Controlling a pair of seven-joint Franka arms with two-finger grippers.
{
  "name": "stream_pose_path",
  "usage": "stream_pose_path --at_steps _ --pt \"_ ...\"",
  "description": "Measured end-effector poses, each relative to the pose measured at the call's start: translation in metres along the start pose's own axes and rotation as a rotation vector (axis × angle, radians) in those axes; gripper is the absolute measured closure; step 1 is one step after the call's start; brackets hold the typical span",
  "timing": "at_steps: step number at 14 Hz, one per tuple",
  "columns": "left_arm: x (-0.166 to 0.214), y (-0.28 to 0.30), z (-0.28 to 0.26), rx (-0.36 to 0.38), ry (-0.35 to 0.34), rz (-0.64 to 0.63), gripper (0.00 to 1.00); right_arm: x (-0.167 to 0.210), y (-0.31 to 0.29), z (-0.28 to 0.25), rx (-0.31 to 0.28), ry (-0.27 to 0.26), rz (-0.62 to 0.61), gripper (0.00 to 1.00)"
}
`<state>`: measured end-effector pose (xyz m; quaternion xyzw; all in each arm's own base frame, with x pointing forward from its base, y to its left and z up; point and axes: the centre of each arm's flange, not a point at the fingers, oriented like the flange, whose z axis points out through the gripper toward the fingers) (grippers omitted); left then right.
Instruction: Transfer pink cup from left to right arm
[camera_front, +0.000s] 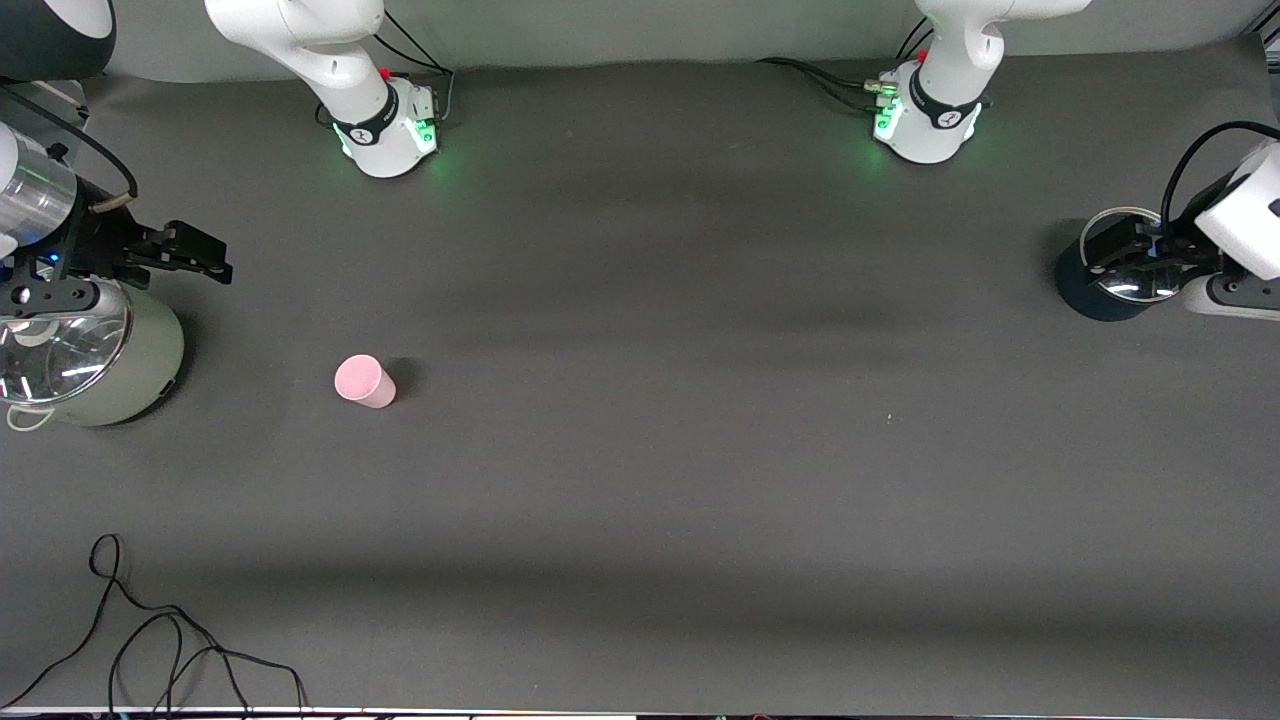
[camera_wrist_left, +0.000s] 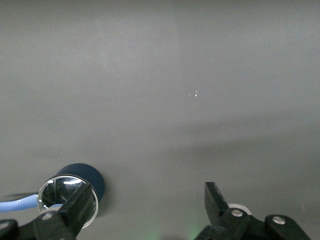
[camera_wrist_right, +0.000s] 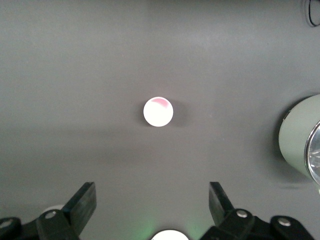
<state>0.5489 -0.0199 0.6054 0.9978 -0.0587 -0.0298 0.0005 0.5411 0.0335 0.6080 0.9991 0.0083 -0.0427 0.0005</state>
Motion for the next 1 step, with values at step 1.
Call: stream_pose_path --at_steps 1 --pt "0.0000 -0.0002 0.0000 0.000 0.000 0.000 0.00 0.0014 -0.0005 -0.0004 0.004 0.008 0.000 0.00"
